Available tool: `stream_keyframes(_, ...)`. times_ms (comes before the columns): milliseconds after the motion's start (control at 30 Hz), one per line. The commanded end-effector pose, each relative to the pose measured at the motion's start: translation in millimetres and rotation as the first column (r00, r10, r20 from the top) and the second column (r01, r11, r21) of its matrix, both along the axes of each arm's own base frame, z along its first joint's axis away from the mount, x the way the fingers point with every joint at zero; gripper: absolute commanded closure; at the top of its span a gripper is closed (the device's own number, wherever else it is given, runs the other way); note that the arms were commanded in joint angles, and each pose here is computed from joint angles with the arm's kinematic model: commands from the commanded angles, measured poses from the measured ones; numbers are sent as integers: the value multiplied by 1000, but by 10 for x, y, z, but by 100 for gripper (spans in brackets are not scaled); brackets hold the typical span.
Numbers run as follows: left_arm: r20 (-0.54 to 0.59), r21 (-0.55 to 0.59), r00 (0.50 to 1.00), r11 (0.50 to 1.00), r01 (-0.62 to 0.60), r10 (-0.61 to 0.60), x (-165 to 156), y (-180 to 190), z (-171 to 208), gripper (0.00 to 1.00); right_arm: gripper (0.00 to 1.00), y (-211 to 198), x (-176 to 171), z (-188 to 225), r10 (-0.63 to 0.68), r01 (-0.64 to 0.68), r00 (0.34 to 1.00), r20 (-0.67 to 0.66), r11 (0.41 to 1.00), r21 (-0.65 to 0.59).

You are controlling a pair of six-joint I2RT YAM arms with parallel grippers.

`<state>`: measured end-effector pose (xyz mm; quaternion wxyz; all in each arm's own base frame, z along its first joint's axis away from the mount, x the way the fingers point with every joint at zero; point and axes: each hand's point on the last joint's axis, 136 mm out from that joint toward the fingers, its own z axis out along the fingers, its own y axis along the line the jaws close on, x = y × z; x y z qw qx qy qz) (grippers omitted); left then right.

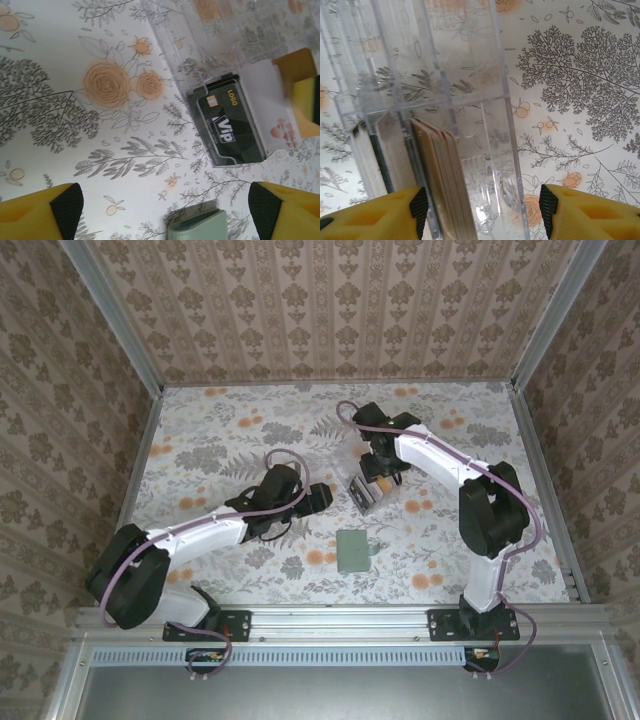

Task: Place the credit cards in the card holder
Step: Pick up the credit card from the storage box.

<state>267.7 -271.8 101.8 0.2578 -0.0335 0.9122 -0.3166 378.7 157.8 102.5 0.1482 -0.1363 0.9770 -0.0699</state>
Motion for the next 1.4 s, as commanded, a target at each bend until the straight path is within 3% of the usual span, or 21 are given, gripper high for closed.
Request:
stream_keyframes(0,32,-23,999,999,29,-29,68,-87,119,11,35,-118,40,51,-19,20,1000,14,997,-76)
stream_keyframes(767,16,-26,999,999,34,-33,82,-128,85,11,47,-258,59,342,-10,23,995,100,991,-130)
stream_keyframes(1367,6,-29,999,999,39,-39,74,-144,54,11,78,-191,18,370,3,5,996,90,995,-95)
